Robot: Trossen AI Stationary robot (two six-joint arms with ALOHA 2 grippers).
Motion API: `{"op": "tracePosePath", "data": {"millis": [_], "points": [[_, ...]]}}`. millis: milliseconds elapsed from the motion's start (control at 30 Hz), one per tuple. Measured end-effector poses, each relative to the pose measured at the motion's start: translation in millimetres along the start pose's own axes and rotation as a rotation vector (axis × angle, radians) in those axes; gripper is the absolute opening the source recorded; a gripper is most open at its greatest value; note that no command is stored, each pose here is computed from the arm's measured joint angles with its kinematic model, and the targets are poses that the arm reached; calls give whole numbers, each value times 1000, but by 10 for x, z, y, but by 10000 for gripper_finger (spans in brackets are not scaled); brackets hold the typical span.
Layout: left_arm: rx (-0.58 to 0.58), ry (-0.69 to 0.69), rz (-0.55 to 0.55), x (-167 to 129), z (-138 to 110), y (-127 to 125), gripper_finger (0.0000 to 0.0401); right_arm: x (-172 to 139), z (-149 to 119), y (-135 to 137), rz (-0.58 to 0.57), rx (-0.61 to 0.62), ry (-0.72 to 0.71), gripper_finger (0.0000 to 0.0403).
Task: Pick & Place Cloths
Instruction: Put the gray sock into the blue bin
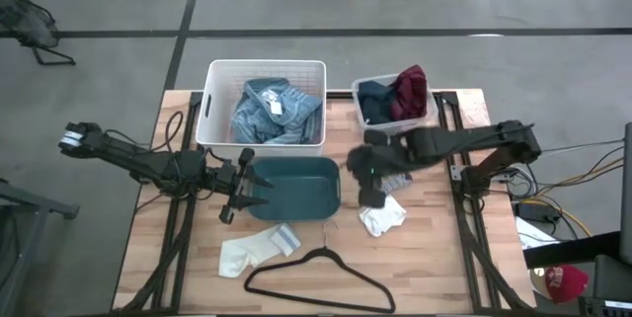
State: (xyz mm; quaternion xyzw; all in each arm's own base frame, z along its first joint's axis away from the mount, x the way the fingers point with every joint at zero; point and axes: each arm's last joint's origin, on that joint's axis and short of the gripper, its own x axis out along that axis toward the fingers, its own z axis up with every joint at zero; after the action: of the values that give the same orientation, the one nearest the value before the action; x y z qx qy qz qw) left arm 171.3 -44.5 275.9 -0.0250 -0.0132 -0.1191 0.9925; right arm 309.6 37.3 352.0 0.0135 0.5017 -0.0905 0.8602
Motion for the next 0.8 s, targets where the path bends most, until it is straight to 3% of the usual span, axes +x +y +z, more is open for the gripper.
{"op": "tracePosePath", "data": {"millis": [167, 600, 800], "points": [[0, 0, 0, 0, 0, -1, 182, 333, -238, 173, -39, -62, 62, 118], [1, 0, -1, 1, -1, -2, 182, 1012, -808, 129, -138, 43, 187, 67], [1, 0, -1, 1, -1, -2, 182, 1167, -1007, 113, -159, 78, 228, 75]]}}
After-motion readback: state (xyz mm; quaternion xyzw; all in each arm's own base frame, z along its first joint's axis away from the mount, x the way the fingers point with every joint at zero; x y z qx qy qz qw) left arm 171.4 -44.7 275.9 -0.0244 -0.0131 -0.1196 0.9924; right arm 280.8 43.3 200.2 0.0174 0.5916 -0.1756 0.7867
